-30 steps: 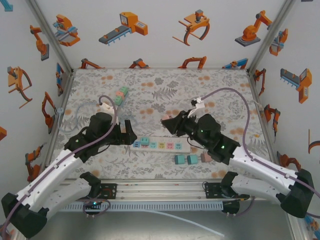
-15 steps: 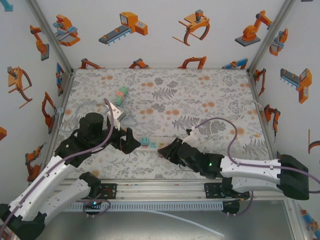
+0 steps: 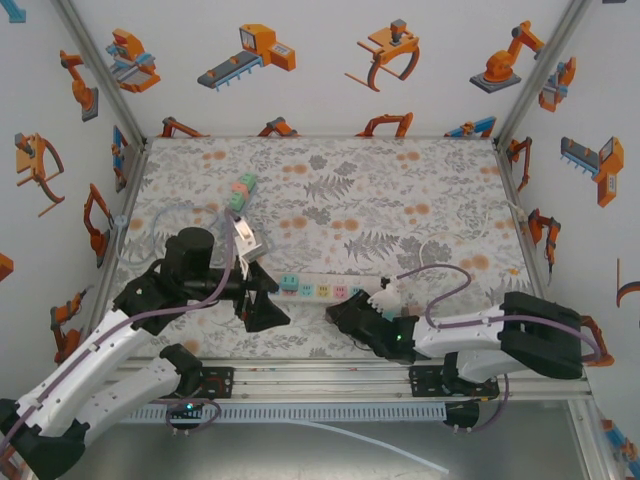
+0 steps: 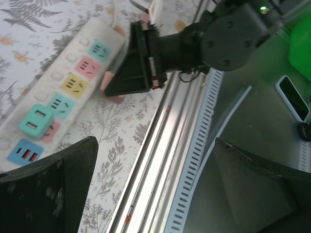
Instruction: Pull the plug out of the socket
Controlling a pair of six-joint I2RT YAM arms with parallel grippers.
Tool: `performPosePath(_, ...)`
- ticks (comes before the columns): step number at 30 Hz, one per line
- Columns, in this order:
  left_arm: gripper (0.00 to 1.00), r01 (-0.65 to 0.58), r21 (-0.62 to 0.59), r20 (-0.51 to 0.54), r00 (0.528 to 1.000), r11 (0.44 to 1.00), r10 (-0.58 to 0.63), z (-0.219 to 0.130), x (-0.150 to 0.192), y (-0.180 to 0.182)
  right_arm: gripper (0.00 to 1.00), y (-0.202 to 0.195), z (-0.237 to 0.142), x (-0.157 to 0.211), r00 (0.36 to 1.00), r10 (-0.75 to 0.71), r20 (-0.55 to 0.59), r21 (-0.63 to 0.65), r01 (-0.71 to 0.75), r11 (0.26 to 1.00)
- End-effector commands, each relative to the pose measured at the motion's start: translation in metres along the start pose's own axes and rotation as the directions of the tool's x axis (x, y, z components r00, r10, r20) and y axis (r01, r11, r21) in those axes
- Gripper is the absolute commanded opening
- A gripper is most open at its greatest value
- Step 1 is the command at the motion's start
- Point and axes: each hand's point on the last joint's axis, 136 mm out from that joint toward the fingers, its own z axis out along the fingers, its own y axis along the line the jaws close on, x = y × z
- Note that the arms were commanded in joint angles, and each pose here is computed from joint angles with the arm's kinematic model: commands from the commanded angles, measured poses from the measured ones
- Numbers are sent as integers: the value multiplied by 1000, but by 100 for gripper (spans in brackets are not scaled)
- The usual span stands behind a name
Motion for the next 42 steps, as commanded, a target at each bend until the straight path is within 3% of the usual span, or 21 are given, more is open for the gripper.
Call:
performPosePath(1,98,-55,70,2,998,996,55,2,0,-11,17,-2,6,-6,995,81,61,-33,-80,996)
performPosePath(14,99,-65,30,-14,998,997,66,7,4,-1,46,-11,18,10,994,108,21,-5,-108,994)
performPosePath(29,100,-67,-107,-18,998,992,66,3,6,21,54,5,-11,-2,996,84,28,-29,-83,996)
performPosePath(42,100,-48,-218,-19,999,975,45,-1,6,39,59,26,-56,-46,993,15,118,-82,-5,997)
